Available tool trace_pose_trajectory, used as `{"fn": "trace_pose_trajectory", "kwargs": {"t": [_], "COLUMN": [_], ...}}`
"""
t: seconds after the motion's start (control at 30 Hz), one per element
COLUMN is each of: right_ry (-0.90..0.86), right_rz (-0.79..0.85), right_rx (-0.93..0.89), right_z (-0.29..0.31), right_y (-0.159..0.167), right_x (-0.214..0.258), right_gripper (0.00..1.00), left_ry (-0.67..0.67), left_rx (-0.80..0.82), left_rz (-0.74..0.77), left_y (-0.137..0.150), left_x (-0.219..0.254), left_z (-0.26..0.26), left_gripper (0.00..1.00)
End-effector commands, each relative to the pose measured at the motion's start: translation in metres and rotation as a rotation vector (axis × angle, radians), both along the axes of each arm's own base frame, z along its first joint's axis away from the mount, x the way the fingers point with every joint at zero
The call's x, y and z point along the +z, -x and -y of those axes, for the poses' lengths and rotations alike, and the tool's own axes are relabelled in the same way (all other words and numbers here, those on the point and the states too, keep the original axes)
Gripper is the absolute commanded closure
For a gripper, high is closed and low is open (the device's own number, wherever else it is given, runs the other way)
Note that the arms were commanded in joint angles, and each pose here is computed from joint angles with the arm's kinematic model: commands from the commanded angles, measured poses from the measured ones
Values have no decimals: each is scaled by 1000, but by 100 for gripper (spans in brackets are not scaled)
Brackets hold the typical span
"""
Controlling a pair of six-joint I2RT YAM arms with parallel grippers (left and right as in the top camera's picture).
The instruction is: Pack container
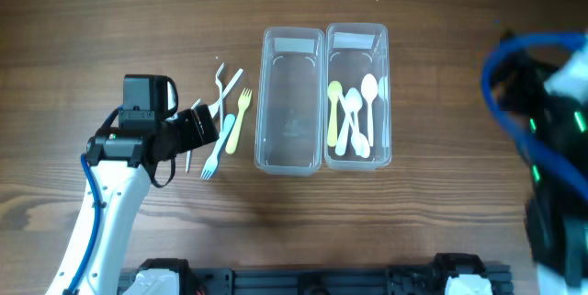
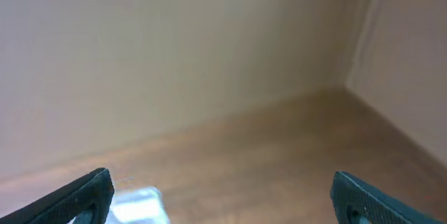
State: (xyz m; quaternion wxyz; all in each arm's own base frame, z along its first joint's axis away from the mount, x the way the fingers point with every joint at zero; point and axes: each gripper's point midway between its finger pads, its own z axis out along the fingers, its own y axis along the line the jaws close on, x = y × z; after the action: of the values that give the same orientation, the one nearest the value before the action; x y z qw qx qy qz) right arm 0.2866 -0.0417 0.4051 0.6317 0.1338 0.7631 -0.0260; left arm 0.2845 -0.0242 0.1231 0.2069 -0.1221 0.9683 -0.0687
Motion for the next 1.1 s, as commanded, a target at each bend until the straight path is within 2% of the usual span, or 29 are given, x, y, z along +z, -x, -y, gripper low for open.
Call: {"fn": "trace_pose_trajectory", "kwargs": {"t": [0.0,0.1,0.27,0.5,0.73,0.9,0.93,1.0,1.07], "right_ry": [31,28,24,-11,-12,-12,-12,-12,-12], "right_rz": [94,81,39,-183,-192,-194,-194,-194,-194], "right_rx": [111,115,115,114,114,114,114,114,114], "right_z": [-20,-21,-21,-22,-22,-22,-22,-22,-22], "right_y": [43,60,60,73,74,74,74,74,74], "right_x": [27,22,12,-41,-43,-43,-43,-43,-43], "right_gripper": [0,0,0,0,0,0,0,0,0], "left_ry": [10,11,11,-4,-12,-78,-118,-245,-270], "left_rx": [-17,-16,-16,-58,-85,-330,-378,-359,-312], "left_rz": [18,18,18,22,23,16,-23,-77,-114], "left_y": [-4,-4,-4,-4,-4,4,9,3,-11], "left_x": [6,6,6,6,6,2,-6,-22,-43], "left_z": [2,2,2,3,3,28,32,18,10], "left_gripper": [0,0,0,0,0,1,6,12,15]}}
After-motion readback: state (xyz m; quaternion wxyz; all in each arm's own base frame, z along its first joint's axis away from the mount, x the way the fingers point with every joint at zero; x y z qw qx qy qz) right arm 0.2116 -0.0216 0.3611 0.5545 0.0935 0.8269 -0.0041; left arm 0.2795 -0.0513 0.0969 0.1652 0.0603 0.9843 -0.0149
